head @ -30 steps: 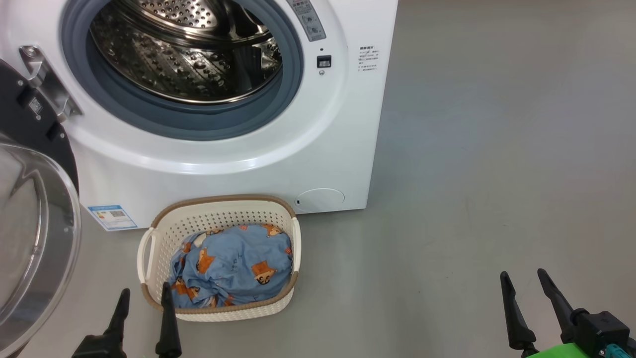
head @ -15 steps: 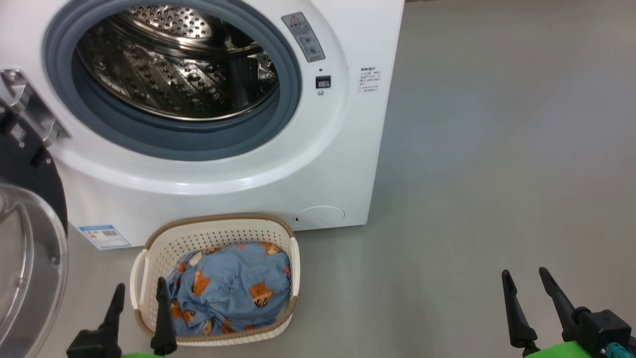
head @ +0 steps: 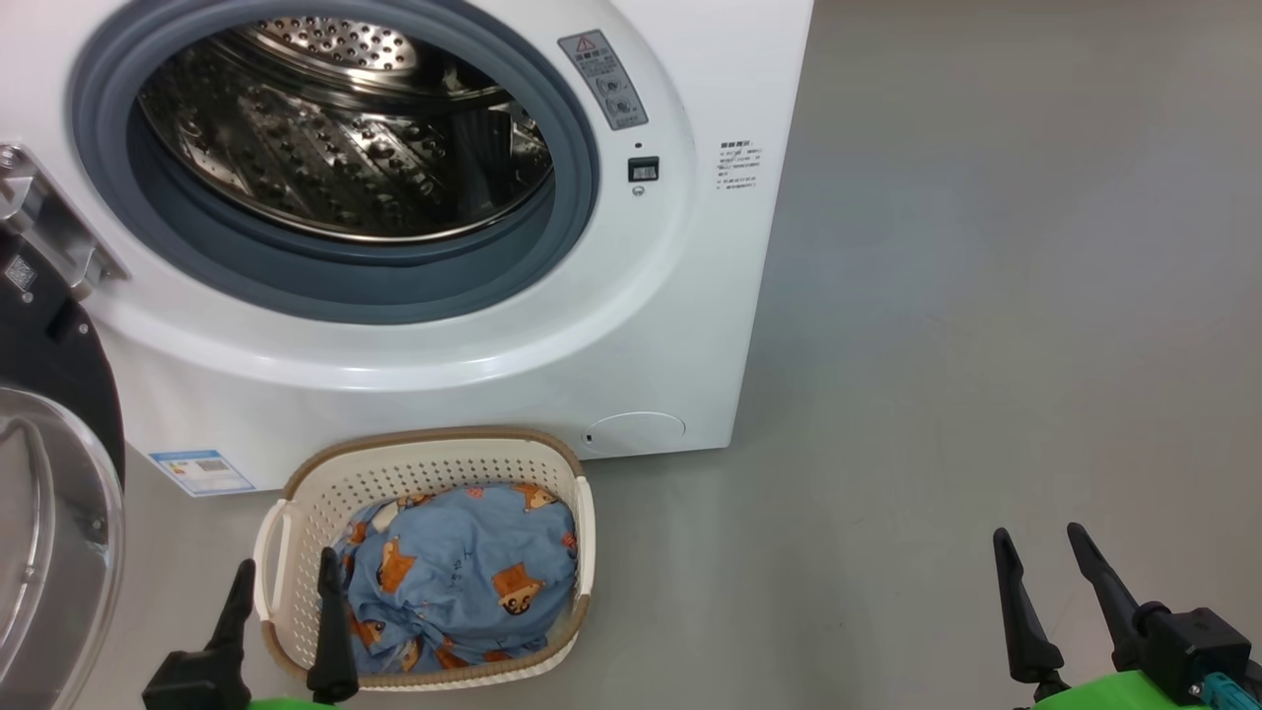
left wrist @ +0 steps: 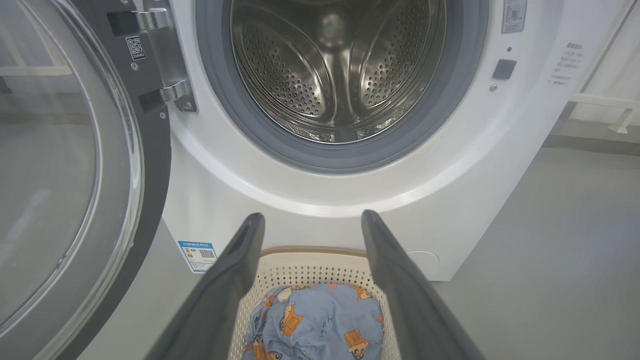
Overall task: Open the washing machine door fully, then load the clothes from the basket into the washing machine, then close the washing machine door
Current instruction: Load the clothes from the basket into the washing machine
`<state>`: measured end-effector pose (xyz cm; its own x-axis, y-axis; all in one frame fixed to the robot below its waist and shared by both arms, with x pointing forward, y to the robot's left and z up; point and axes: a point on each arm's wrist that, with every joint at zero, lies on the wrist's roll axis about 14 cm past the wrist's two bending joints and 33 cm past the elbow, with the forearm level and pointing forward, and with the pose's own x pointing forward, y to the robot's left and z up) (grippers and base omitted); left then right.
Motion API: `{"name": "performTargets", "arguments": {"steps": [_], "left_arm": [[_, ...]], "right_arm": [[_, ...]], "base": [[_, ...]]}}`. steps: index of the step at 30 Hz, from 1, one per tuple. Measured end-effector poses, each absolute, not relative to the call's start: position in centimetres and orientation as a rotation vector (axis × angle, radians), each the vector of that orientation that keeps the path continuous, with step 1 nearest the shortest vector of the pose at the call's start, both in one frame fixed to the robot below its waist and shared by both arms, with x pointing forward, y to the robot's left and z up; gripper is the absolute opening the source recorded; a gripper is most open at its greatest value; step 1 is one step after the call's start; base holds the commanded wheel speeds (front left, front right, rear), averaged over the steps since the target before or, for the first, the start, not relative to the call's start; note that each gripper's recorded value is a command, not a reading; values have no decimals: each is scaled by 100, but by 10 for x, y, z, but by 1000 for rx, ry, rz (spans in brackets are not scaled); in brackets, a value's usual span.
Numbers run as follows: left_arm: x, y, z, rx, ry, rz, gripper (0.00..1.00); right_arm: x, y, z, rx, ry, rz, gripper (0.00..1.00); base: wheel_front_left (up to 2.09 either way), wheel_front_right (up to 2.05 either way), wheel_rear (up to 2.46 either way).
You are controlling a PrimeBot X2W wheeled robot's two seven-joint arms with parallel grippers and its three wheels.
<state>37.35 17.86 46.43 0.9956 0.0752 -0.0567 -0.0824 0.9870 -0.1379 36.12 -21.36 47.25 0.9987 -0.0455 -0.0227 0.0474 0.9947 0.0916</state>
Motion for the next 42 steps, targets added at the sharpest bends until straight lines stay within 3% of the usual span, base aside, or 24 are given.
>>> {"name": "performTargets", "arguments": {"steps": [11,12,23,29,42], "left_arm": [[384,163,445,-126,112,46,100],[420,137,410,-99,209,-20,100],[479,132,308,-29,519,-23,100],[487,144,239,15,742,-7,100],[500,129,154,-66,1053,13,100]], "right_arm": [[364,-213,462,102,53,-51,100],[386,-209,451,139,73,-45,100],[424,-206,410,165,158,-38,100],[434,-213,379,168,225,-59,100],[429,-234,335,133,339,-118,100]], "base": [[0,0,0],[0,0,0],[0,0,0],[0,0,0],[0,0,0]]}}
